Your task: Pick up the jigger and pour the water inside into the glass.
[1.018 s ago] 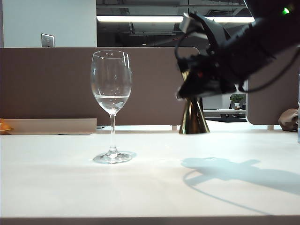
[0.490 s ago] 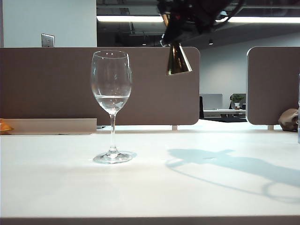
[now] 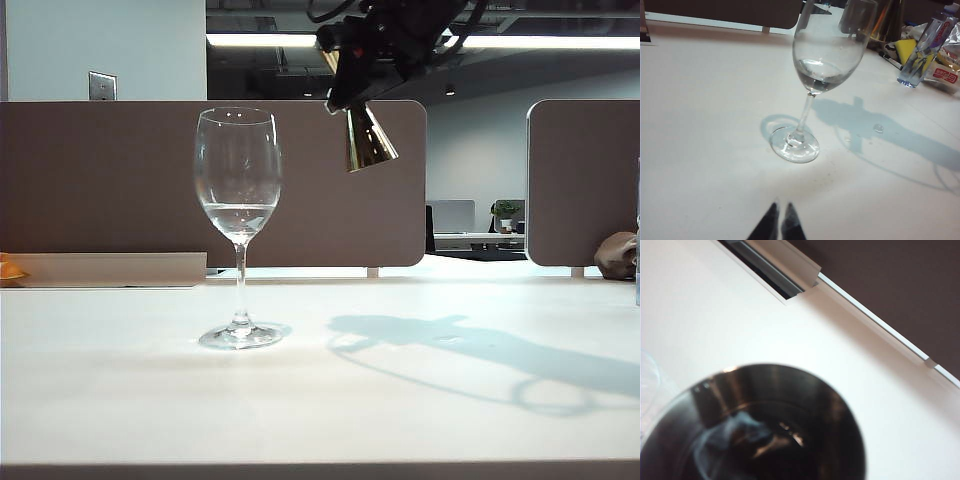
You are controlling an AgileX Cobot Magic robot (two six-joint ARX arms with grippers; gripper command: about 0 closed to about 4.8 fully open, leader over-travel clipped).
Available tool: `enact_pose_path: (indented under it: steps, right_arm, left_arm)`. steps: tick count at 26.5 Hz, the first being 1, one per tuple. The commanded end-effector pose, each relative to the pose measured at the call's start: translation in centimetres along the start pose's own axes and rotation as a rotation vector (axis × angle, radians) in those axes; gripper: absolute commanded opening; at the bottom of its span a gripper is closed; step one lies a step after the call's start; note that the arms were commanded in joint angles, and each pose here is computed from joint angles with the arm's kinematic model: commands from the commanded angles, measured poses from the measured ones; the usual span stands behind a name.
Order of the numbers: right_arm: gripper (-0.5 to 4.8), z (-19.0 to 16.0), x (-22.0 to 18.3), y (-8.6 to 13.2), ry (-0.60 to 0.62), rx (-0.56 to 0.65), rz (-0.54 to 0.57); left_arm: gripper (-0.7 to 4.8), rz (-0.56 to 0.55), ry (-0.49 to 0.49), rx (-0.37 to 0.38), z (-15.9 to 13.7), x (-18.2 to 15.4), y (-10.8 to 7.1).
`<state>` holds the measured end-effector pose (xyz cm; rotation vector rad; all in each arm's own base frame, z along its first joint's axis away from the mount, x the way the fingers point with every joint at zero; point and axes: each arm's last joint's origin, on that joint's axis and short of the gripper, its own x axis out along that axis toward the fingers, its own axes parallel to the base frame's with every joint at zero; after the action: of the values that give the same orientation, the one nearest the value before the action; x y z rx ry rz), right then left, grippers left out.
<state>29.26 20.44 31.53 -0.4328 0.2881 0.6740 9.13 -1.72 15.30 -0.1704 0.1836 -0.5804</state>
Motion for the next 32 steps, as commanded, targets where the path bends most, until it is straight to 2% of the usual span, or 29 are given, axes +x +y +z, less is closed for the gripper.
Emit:
enact_pose_path:
  steps: [1,3,8,17,24,32]
  right_arm:
    - [-0.01,0.9,0.1,0.2,-0.014,-0.031,-0.014]
    - [-0.01,2.0,0.3,1.0,-0.022,-0.086,-0.011]
    - [-0.01,3.3,0.8,1.0,-0.007,-0.095,-0.023]
    - [-0.01,3.4,1.3,1.8,0.049,-0.247,-0.060]
    - [-0.01,3.4,1.5,2.2,0.096,-0.429,-0.123]
    - [-0.01,3.6,1.4,2.9,0.107,-0.592,-0.124]
  left_arm:
    - [0.23,-0.009,0.008,-0.010,0.0,0.0,0.0]
    - [0.23,-0.009,0.008,-0.010,0.0,0.0,0.0]
    - [0.23,-0.010,0.009,-0.011,0.0,0.0,0.0]
    - [0.23,-0.009,0.008,-0.010,0.0,0.0,0.0]
    - [0.23,-0.009,0.008,-0.010,0.0,0.0,0.0]
    - [0.23,-0.009,0.009,-0.011,0.0,0.0,0.0]
